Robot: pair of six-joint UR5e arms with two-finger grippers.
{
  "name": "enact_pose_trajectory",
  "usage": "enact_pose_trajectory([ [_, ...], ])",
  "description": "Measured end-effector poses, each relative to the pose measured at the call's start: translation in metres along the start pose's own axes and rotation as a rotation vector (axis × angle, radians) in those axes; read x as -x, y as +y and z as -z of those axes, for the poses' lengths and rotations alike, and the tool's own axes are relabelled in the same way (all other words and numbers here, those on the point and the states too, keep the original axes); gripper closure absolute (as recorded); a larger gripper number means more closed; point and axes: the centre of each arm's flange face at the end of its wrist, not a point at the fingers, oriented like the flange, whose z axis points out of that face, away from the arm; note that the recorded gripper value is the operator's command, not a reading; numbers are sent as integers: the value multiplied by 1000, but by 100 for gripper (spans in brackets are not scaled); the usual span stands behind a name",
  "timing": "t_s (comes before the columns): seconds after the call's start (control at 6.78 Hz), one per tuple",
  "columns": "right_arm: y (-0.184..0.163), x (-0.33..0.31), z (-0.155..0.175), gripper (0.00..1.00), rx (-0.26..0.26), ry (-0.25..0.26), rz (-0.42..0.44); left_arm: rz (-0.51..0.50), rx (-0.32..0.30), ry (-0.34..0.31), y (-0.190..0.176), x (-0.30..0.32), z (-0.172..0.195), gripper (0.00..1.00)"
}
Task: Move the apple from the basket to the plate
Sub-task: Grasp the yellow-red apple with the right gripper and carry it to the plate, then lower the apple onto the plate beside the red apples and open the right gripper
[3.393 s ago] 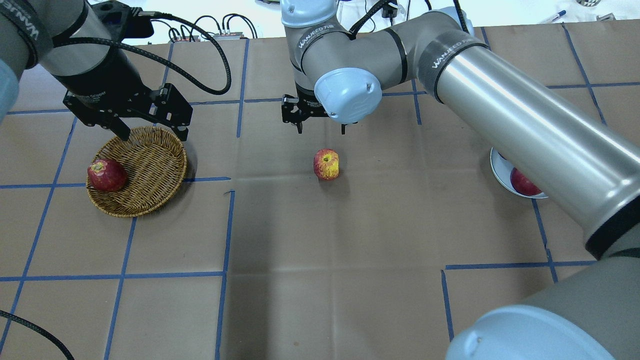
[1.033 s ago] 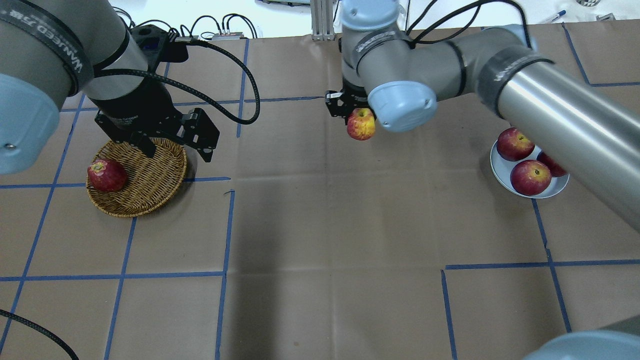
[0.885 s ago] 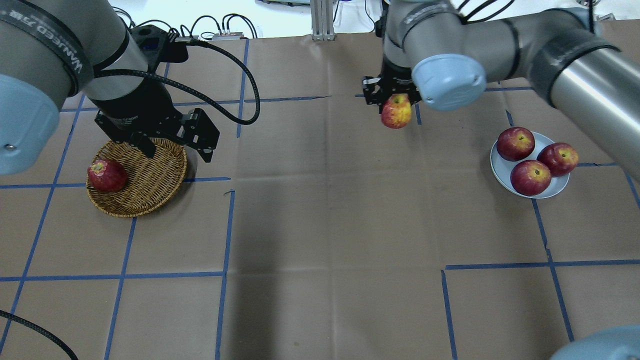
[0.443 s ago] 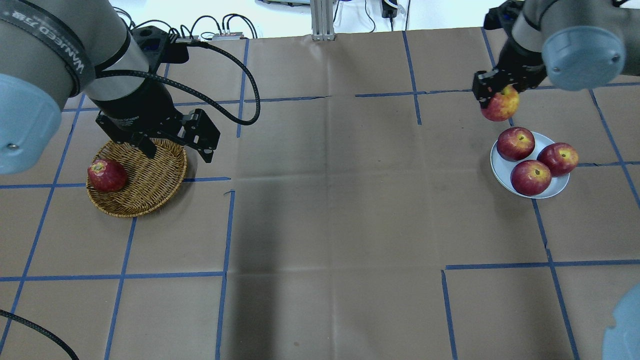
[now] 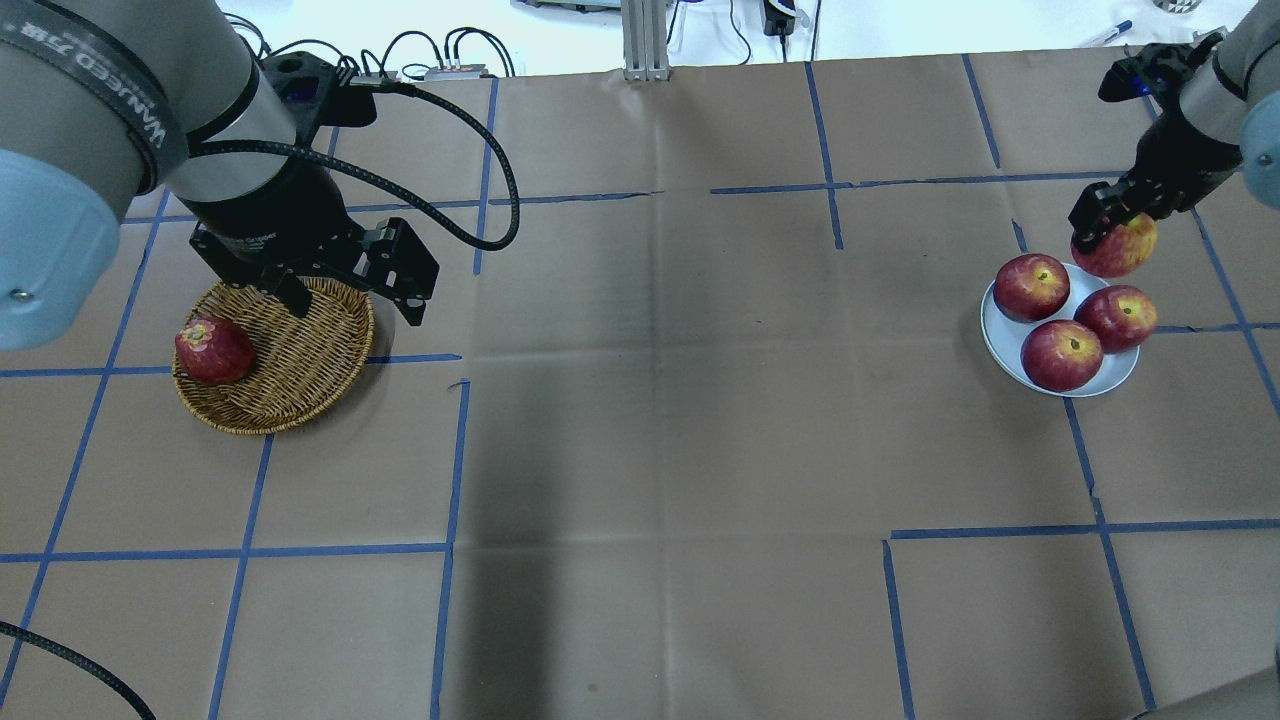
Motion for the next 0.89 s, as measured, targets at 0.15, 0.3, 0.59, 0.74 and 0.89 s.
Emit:
enact_pose_trajectory([
  [0.15,11,1,-17,60,-7,3,2,0,0,0,0,0,0,1],
  [0.3,18,3,-27,60,-14,9,3,0,-1,0,0,0,0,1],
  [0.59,26,-3,-36,59,-15,9,-10,1,-3,0,1,0,1,1],
  [0.74,28,-8,-38,59,-13,7,-20,0,-3,0,1,0,1,1],
  [0.89,29,-9,-40,59,-11,6,-25,0,-1,0,1,0,1,1],
])
